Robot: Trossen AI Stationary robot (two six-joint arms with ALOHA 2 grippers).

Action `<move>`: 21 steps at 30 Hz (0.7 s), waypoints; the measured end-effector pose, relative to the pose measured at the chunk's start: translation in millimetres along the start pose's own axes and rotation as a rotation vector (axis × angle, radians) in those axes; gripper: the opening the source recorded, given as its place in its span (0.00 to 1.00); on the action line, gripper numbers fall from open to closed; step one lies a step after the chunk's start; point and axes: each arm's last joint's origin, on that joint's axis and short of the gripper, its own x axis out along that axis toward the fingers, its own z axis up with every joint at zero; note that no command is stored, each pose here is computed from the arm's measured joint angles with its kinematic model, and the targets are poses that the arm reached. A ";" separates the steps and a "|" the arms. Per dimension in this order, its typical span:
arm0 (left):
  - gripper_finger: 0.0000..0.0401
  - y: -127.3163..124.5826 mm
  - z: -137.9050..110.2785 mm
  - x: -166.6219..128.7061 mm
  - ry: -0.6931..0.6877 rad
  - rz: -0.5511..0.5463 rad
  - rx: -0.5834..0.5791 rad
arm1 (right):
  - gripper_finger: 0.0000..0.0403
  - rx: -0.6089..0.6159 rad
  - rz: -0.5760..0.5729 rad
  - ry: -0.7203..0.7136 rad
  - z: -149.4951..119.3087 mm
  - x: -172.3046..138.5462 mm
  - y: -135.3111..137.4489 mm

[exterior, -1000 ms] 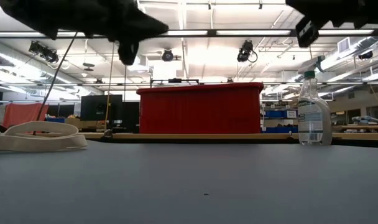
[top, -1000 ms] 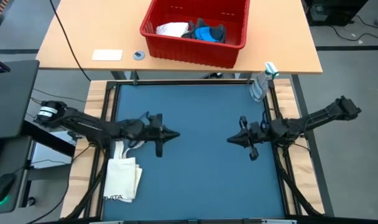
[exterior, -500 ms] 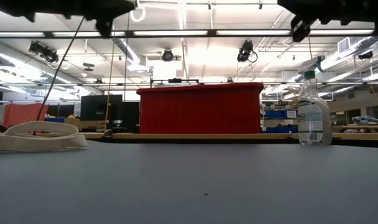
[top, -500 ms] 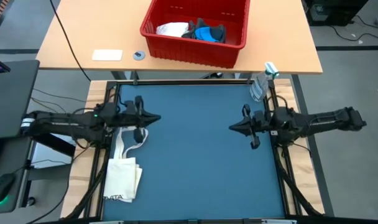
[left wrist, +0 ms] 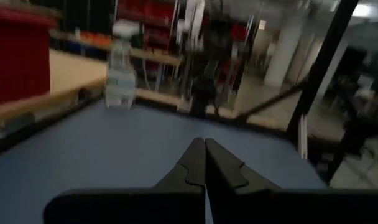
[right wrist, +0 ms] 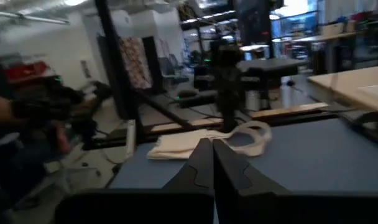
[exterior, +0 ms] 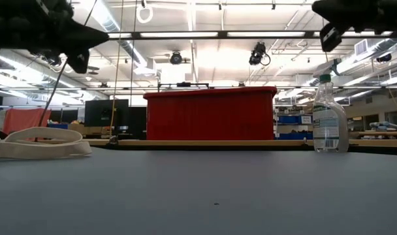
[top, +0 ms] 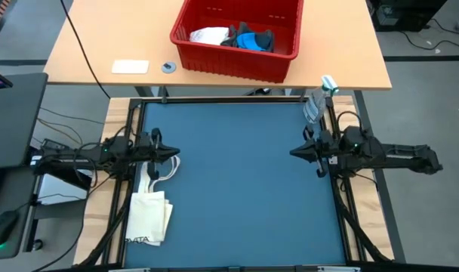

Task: Fold Laundry from Bin
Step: Return to Home Position

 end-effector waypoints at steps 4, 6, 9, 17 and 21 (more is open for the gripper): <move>0.01 3.6 -10.0 -8.0 -0.055 0.019 -0.005 | 0.00 0.042 0.022 -0.058 -24.1 3.2 1.0; 0.01 4.7 -12.8 -10.7 -0.049 0.030 -0.002 | 0.00 0.060 -0.001 -0.072 -37.6 3.7 -0.3; 0.01 5.4 -15.0 -14.8 -0.031 0.033 0.000 | 0.00 0.093 -0.007 -0.064 -53.9 2.8 -1.6; 0.01 7.8 -22.6 -27.8 0.020 0.044 0.008 | 0.00 0.085 0.012 -0.133 -56.7 -9.2 0.0; 0.01 7.5 -21.5 -28.0 0.031 0.045 0.045 | 0.00 0.102 0.032 -0.121 -58.5 -17.3 1.5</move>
